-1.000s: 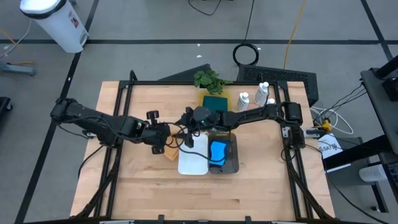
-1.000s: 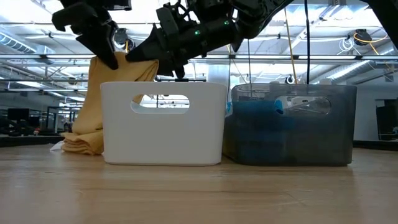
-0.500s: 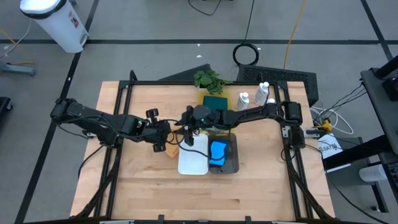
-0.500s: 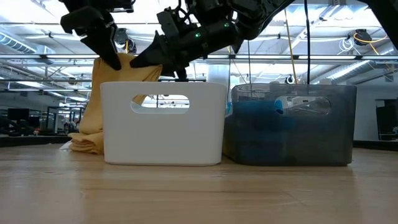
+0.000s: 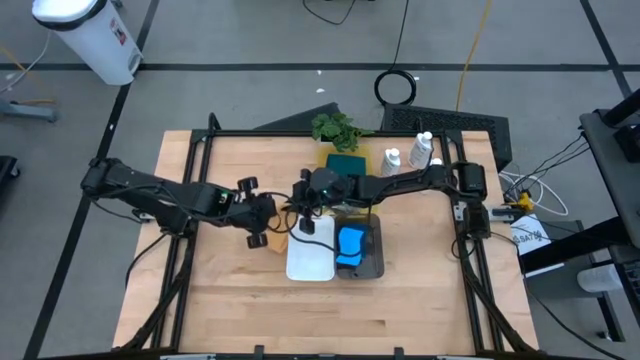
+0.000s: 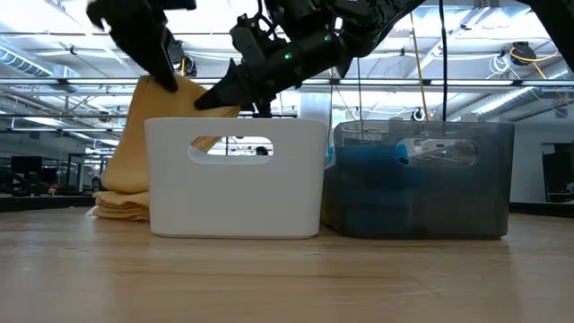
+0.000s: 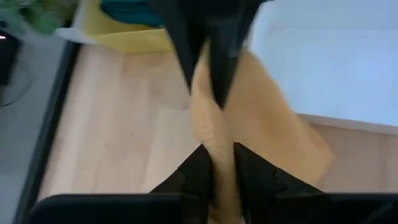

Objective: Pick & Place Kitchen Items
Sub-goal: Put the light orange microfiber into the yellow bin

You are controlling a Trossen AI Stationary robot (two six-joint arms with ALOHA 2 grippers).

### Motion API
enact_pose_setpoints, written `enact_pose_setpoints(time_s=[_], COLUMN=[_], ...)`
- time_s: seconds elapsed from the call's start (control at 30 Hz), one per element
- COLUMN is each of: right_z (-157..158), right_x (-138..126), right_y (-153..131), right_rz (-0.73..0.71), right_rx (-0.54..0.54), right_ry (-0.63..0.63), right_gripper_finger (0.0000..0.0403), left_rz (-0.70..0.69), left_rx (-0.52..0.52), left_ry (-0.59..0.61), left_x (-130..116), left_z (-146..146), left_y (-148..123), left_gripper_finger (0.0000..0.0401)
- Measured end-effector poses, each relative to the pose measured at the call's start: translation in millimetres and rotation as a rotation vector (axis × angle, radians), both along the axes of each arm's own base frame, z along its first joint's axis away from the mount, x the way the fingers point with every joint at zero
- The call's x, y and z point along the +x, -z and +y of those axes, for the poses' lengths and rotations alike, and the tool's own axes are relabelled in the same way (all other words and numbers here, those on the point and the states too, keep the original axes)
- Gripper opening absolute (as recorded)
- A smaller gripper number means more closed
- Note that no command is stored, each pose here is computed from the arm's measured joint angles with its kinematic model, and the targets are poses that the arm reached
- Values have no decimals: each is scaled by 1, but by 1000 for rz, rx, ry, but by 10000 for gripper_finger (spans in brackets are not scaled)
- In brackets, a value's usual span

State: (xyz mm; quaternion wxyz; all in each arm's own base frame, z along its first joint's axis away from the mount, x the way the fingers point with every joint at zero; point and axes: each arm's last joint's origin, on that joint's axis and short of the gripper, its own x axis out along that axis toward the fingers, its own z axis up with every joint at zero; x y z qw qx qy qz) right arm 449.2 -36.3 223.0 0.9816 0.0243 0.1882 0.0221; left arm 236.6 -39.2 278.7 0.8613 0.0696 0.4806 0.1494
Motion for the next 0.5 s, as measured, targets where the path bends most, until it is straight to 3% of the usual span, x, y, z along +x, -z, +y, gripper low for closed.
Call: enact_pose_setpoints(time_s=[0.23, 0.5], right_z=[1, 4], right_x=[-17, -49], right_y=[-27, -72], right_rz=[34, 46], right_rx=[-46, -107], right_ry=[-16, -38], right_gripper_finger=[4, 3], left_rz=[-20, -101], left_rx=[-148, -188], left_ry=[59, 137], left_x=[-1, 0], left_z=[-4, -6], left_y=[-40, -75], left_gripper_finger=[76, 78])
